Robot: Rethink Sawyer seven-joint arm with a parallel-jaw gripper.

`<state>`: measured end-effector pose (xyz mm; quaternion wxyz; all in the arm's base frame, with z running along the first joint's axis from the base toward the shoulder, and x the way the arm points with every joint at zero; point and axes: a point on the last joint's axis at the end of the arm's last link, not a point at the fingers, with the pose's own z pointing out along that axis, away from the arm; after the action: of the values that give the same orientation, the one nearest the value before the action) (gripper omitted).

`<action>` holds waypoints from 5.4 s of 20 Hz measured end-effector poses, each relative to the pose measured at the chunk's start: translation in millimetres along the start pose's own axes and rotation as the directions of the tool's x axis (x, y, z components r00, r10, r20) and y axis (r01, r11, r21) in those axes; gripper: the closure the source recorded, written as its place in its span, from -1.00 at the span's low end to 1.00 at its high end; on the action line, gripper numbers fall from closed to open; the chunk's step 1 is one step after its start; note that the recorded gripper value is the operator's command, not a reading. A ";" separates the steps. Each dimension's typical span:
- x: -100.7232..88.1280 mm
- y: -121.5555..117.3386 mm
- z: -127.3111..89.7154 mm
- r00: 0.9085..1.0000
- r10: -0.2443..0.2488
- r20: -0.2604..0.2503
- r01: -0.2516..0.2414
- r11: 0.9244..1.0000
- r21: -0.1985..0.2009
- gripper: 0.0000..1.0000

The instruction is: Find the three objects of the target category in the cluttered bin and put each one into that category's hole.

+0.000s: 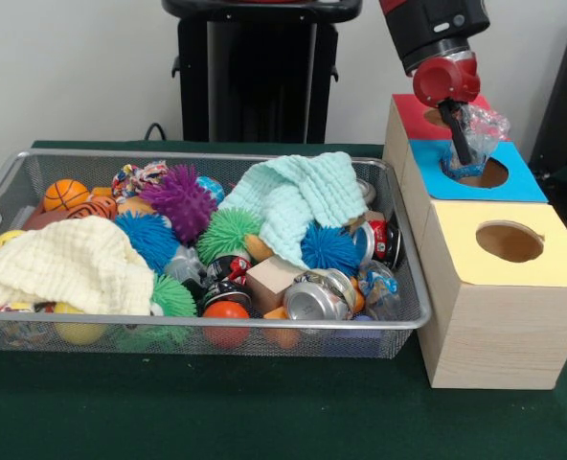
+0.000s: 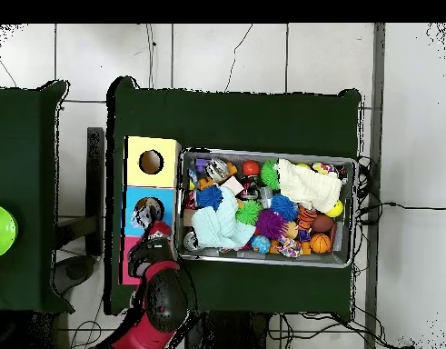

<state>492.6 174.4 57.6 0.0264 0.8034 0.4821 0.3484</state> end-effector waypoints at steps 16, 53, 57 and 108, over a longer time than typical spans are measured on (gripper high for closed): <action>-1.2 -0.8 0.2 1.000 -0.001 0.003 0.001 1.000 0.001 -1.00; 0.7 -10.6 -6.3 1.000 0.001 0.004 -0.001 1.000 0.015 1.00; 3.9 -14.3 -6.0 1.000 -0.007 0.000 0.007 1.000 0.020 1.00; 22.8 -42.7 -40.9 0.998 -0.065 0.002 0.065 0.997 0.047 -1.00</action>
<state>443.1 203.3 84.6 0.0197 0.7882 0.5162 0.3345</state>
